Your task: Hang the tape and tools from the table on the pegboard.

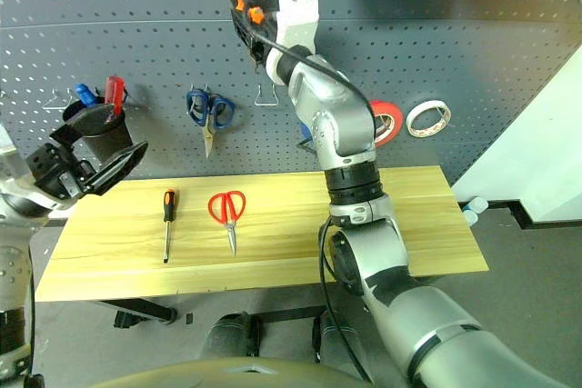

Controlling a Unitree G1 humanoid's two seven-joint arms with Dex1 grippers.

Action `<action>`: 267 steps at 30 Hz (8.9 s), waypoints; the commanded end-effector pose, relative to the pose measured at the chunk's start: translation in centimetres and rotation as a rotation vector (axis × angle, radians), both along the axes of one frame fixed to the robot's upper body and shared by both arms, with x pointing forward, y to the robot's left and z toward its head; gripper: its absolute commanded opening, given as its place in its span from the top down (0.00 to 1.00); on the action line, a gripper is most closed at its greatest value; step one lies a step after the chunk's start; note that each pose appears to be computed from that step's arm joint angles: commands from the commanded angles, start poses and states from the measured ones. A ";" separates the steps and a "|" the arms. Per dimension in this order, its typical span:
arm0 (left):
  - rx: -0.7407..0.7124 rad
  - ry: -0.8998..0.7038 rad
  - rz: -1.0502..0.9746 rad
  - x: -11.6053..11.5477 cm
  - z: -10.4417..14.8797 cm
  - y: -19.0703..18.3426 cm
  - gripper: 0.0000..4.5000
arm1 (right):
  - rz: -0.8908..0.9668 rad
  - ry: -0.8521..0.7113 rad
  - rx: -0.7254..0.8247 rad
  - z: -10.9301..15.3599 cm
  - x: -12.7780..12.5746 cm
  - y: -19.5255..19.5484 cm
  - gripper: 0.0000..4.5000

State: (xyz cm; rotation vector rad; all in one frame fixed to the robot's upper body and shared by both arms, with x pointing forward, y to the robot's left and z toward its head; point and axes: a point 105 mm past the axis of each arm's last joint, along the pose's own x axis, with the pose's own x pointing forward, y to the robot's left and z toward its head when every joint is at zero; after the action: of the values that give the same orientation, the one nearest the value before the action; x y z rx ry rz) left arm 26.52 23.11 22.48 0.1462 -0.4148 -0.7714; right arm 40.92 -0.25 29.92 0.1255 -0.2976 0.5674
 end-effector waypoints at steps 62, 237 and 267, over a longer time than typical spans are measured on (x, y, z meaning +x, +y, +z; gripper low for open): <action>0.056 0.222 0.141 0.5 -6.3 0.3 0.00 | 0.468 0.172 -0.277 -7.8 -9.2 -5.3 0.01; 0.169 0.087 0.401 0.3 -8.1 -4.1 0.94 | 0.809 -0.016 -0.505 -4.7 -10.4 -11.0 0.00; 0.139 0.031 0.424 5.6 -8.2 -5.5 0.94 | 0.760 0.028 -0.428 -4.2 -11.0 -11.1 0.00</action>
State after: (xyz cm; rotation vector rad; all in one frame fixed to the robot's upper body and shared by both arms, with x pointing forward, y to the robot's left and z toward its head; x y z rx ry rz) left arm 32.03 17.98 12.54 0.3207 -0.2369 -0.3860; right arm 30.55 -11.19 24.38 -0.1546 -0.0306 1.3662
